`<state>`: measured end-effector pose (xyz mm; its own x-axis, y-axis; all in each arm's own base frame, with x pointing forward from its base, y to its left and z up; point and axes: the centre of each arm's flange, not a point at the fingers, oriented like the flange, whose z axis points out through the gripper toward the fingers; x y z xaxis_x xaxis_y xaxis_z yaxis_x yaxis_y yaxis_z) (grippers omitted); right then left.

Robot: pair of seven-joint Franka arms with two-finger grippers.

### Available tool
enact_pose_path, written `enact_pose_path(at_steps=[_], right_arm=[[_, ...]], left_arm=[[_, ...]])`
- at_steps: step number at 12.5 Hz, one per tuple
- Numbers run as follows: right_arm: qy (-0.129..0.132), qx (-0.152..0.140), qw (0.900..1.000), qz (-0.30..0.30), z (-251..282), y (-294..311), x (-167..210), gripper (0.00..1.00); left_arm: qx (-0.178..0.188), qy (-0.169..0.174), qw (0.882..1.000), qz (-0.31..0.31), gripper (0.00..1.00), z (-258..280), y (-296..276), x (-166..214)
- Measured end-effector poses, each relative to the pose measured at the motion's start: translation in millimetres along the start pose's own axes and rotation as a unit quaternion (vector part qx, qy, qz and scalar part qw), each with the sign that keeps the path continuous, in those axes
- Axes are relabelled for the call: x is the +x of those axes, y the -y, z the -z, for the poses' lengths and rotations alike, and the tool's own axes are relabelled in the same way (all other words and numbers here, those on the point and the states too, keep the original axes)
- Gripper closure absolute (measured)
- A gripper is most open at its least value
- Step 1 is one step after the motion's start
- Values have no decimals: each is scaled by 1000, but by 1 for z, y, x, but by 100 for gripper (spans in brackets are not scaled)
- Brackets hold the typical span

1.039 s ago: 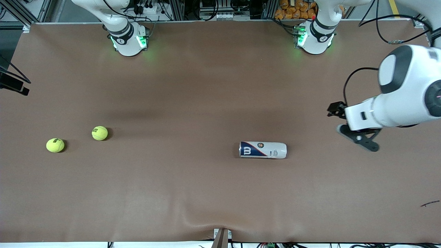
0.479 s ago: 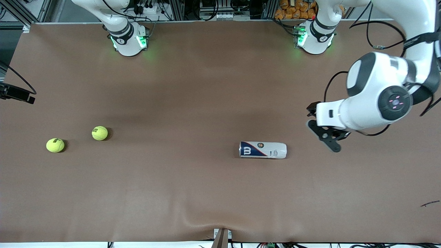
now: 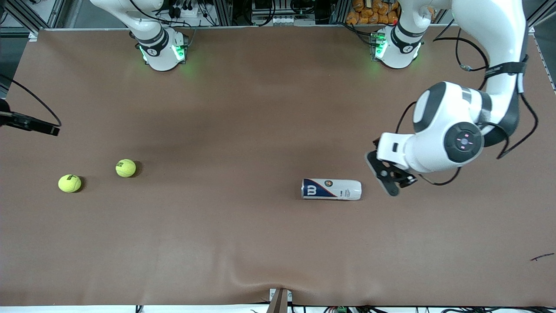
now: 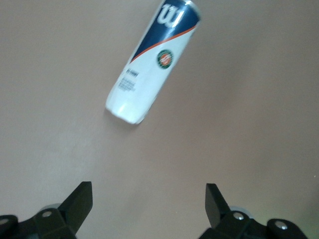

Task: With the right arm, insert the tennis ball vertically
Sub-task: 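Reach the left gripper toward the blue-white tennis can lying sideways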

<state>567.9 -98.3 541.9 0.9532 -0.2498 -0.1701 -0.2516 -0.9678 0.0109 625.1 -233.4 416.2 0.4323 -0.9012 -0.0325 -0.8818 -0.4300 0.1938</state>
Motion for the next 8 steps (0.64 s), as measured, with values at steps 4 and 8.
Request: enact_pose_path(at_steps=[4, 8], right_arm=[[2, 0, 1000, -2, -38, -1, 7, 0], [-26, 1, 1000, 2, -84, 4, 17, 0]], left_arm=[[9, 2, 997, -80, 0, -14, -23, 30], [25, -2, 989, -147, 0, -58, -13, 52]])
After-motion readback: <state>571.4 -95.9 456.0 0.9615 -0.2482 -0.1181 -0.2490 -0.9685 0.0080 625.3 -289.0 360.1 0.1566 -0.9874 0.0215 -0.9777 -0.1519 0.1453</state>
